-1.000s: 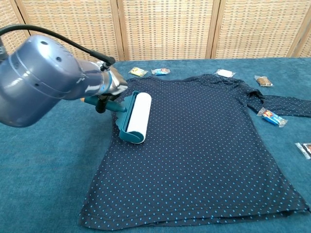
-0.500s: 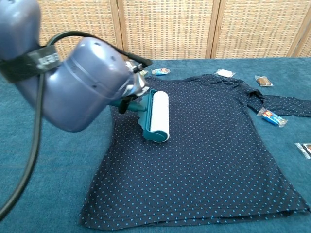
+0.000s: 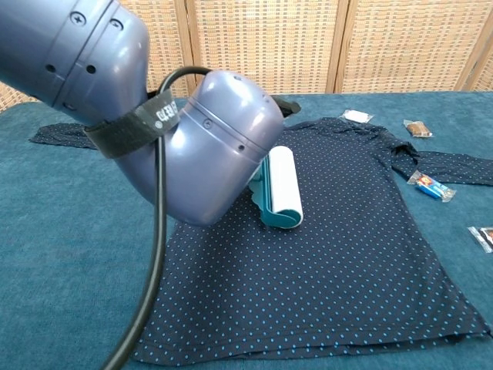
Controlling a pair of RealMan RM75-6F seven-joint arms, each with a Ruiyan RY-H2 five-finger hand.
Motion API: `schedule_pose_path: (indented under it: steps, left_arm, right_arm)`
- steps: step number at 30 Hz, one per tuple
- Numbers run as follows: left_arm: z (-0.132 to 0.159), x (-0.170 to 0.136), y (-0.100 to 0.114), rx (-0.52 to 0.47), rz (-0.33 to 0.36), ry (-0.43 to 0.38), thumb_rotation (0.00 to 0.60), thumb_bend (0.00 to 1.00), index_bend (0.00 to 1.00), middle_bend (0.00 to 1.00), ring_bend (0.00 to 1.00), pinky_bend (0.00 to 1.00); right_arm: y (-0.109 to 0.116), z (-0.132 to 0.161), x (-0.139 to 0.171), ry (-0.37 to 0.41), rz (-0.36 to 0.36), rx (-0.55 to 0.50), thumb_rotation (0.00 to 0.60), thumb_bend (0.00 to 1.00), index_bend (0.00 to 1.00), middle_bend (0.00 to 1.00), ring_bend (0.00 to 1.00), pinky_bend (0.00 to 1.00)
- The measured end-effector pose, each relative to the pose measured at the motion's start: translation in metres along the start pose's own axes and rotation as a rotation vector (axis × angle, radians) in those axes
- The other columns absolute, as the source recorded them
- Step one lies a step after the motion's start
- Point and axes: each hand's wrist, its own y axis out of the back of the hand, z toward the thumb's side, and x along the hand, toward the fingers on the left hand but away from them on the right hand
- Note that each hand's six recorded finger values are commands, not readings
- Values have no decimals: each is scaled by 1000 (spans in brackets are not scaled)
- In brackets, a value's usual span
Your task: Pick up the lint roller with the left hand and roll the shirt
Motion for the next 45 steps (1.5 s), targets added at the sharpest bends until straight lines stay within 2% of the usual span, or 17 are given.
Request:
schedule_pose_path:
  steps: [8,19,27,35,45]
  left_arm:
    - [-7,1,-13,4,-28,15,600,689,859,900,769,699]
    - [-36,-3,-68,35,-94,36,600,689,859,900,769,699]
    - [-65,-13,-98,45,-102,52,600,690,860,900,769,699]
    - [-68,-18,-104,32,-83,39,600,690,860,900,769,699]
    - [-41,-12,-83,18,-55,7,600,690,860,900,769,699]
  right_arm:
    - [1,1,1,6,-4,6,600,63,32,0,0,0]
    - [8,3,3,4,-30,14,600,63,32,0,0,0]
    - [7,10,6,23,-28,23,600,64,32,0,0,0]
    - [7,10,6,21,-28,23,600,63,32,0,0,0]
    - [8,4,3,4,-29,13,600,63,32,0,0,0]
